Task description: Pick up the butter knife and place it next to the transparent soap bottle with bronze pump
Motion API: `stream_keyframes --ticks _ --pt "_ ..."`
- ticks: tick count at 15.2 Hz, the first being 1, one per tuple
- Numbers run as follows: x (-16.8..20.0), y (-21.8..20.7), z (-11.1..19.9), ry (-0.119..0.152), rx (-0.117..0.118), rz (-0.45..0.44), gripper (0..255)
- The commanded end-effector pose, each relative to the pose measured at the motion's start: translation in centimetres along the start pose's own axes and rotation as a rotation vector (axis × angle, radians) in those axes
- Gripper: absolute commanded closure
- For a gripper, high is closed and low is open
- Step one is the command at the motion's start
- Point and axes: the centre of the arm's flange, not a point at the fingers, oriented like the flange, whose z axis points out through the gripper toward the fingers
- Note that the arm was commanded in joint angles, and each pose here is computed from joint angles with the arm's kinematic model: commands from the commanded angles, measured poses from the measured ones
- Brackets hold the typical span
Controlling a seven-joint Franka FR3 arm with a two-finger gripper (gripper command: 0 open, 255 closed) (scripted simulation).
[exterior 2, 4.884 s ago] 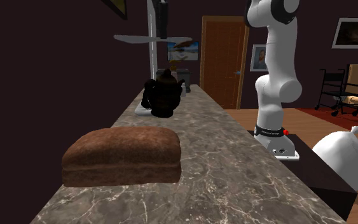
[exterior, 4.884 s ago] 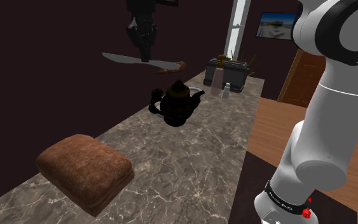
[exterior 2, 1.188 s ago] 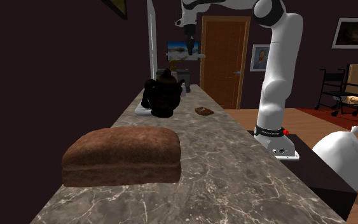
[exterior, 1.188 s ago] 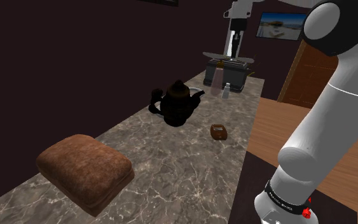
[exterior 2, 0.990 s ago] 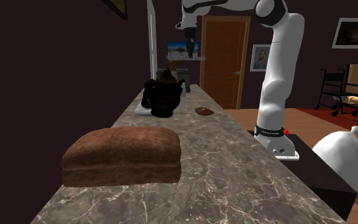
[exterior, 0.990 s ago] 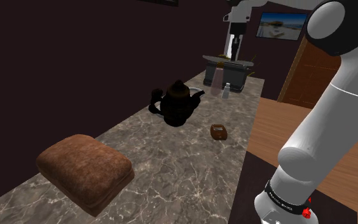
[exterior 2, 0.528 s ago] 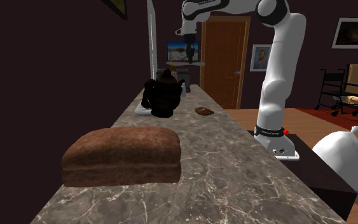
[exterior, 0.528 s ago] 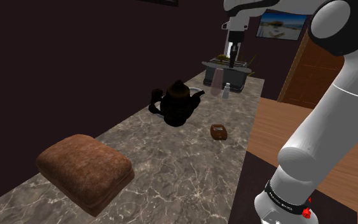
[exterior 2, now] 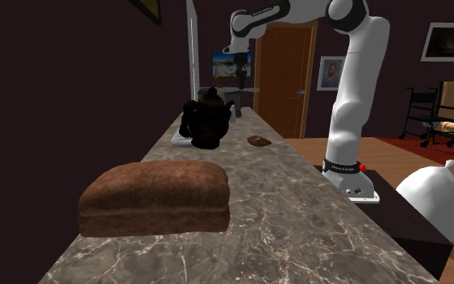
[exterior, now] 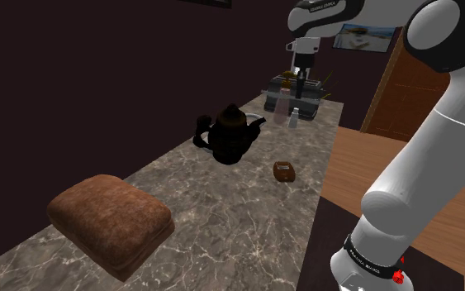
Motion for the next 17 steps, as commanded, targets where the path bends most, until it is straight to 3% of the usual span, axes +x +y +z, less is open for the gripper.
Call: stream_keyframes --ticks 1,17 --pt "0.1 -0.1 1.0 0.000 0.000 0.000 255" --pt "0.5 0.0 9.4 0.000 0.000 0.000 255"
